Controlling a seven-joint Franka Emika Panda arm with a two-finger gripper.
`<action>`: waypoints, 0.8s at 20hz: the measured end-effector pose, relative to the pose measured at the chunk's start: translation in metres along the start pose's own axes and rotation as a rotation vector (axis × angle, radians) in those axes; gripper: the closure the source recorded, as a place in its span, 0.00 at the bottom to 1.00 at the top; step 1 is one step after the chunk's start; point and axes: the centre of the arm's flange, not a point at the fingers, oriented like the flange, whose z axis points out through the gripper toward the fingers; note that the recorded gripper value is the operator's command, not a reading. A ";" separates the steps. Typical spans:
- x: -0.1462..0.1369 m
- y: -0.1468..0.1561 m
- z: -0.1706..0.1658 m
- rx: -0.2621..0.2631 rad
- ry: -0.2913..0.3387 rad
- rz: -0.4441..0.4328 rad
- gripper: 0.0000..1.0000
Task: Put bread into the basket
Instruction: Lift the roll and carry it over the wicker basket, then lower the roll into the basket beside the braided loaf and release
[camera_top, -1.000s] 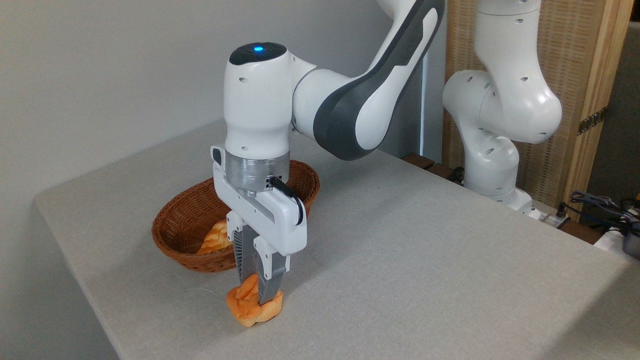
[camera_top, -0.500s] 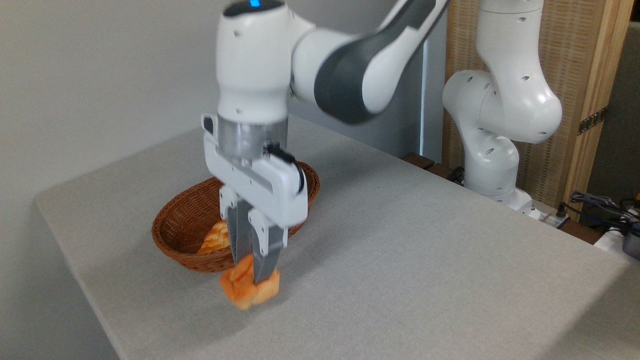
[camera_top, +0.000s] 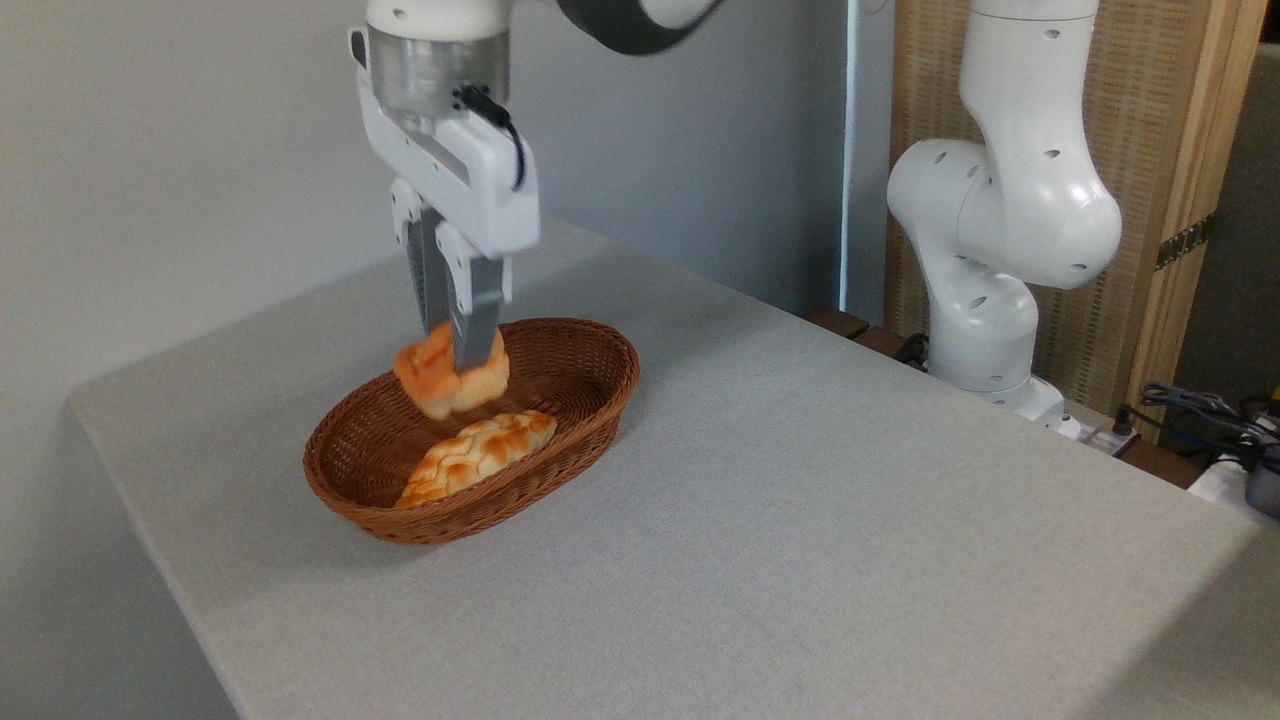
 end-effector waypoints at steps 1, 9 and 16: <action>0.013 0.020 0.003 -0.013 -0.009 0.021 0.50; 0.046 0.133 0.094 -0.114 -0.179 0.174 0.39; 0.039 0.142 0.118 -0.125 -0.222 0.192 0.00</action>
